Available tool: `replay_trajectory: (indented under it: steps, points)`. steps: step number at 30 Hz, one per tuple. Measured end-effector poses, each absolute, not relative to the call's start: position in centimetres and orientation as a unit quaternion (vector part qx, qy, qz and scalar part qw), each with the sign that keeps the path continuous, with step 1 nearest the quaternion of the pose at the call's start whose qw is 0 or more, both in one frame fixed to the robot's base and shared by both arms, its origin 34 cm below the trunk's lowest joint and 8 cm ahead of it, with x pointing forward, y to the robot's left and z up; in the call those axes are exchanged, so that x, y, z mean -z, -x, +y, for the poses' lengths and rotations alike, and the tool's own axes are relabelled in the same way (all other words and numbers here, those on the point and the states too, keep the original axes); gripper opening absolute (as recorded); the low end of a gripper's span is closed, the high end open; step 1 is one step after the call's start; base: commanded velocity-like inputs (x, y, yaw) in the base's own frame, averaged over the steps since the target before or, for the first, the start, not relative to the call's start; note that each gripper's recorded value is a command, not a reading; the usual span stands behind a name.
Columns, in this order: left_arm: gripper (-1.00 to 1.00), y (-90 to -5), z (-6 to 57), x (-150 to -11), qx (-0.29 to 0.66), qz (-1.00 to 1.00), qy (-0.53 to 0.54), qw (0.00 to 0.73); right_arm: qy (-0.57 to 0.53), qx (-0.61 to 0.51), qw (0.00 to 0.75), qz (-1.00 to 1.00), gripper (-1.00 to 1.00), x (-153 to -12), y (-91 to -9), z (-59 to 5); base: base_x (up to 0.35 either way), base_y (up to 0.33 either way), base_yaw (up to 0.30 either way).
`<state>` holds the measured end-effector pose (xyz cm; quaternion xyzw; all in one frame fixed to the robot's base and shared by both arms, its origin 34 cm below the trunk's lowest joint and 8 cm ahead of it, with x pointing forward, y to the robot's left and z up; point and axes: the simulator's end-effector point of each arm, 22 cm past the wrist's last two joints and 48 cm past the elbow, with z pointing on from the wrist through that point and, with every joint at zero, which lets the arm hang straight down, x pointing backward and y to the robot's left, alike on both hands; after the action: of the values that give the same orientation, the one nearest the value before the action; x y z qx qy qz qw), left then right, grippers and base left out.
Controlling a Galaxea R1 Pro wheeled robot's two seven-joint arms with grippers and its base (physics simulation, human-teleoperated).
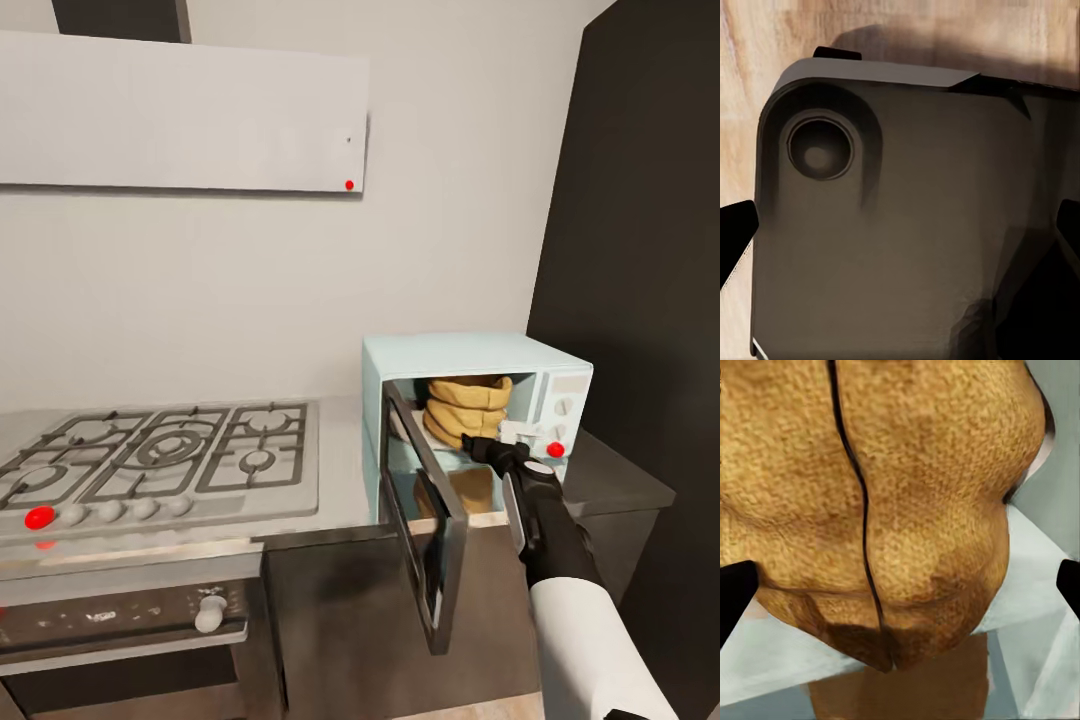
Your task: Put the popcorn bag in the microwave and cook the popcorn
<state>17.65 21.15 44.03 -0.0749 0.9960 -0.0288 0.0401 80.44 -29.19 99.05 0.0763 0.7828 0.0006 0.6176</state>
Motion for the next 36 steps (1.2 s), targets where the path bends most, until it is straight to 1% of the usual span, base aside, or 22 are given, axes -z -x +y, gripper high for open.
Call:
replay_trajectory:
  steps: [9, 14, 20, 27, 32, 36]
  points:
    - [1.0, -17.7, 21.1, -44.0, 0.029, 0.996, 0.075, 0.04, -0.073, -0.011, 0.615, 0.785, 1.0, -98.6, -80.5, -28.6, 0.043, 0.0, 0.0]
    - [1.0, -17.7, 21.2, -44.0, 0.029, 0.996, 0.075, 0.04, -0.039, -0.057, 0.611, 0.789, 1.0, -98.3, -80.6, -25.9, 0.0, 0.0, 0.0]
    - [1.0, -17.7, 21.1, -44.0, 0.029, 0.996, 0.075, 0.04, -0.018, -0.086, 0.61, 0.788, 1.0, -98.3, -80.5, -24.3, 0.0, 0.0, 0.0]
    - [1.0, -17.7, 21.1, -44.0, 0.029, 0.996, 0.075, 0.04, -0.015, -0.094, 0.612, 0.785, 1.0, -98.5, -80.5, -24.0, 0.0, 0.0, 0.0]
    - [1.0, -17.7, 21.1, -44.0, 0.029, 0.996, 0.075, 0.04, -0.02, -0.143, 0.619, 0.772, 1.0, -99.4, -80.5, -23.1, 0.0, 0.0, 0.0]
    - [1.0, -17.7, 21.1, -44.0, 0.029, 0.996, 0.075, 0.04, -0.02, -0.139, 0.619, 0.772, 1.0, -99.4, -80.4, -23.7, 0.0, 0.0, 0.0]
